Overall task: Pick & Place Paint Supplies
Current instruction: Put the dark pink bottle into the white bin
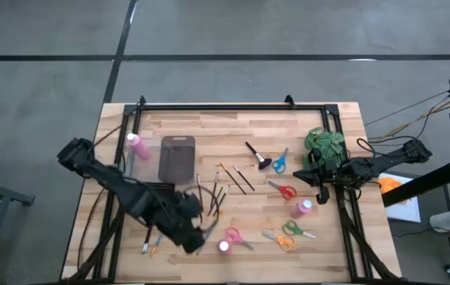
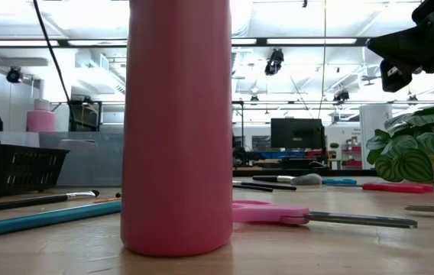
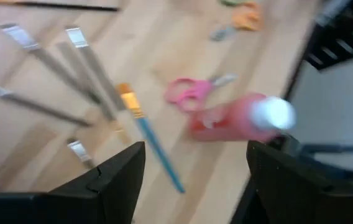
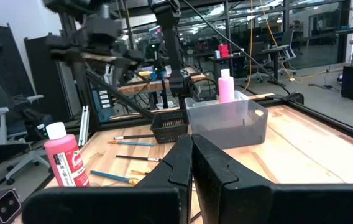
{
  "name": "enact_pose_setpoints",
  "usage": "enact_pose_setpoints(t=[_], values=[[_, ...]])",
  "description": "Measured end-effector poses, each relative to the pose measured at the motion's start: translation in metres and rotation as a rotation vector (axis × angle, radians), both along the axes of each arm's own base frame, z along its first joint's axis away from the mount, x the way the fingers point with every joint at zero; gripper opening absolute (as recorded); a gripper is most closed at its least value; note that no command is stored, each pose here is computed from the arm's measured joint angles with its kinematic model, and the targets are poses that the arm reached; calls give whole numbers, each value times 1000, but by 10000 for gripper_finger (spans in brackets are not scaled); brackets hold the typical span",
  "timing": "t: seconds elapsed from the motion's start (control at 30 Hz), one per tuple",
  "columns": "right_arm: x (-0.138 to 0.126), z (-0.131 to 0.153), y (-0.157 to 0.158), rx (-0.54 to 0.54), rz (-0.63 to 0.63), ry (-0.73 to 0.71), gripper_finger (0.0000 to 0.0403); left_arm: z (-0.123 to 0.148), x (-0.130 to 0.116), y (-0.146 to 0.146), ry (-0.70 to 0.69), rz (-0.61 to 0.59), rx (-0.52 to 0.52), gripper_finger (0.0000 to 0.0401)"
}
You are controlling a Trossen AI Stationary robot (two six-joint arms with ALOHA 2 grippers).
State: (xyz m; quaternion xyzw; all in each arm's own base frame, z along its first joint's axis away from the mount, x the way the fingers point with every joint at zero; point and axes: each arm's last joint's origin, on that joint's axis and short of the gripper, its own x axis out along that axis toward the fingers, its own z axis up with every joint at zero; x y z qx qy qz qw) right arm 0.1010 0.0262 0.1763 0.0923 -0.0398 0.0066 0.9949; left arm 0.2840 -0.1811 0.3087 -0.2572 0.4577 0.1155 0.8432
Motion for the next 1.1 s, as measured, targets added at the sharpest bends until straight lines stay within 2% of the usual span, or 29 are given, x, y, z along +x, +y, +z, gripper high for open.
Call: enact_pose_setpoints(t=[0.27, 0.47, 0.57, 0.83, 1.1], values=[[0, 0, 0, 0, 0, 0, 8, -13, 9, -33, -87, -147, 106, 284], [0, 0, 0, 0, 0, 0, 9, -17, 10, -51, -215, -254, 347, 283], [0, 0, 0, 0, 0, 0, 9, -20, 12, -58, -252, -304, 422, 283], [0, 0, 0, 0, 0, 0, 9, -34, 25, -68, -299, -314, 443, 283], [0, 0, 0, 0, 0, 0, 9, -47, 30, -72, -277, -303, 444, 283]])
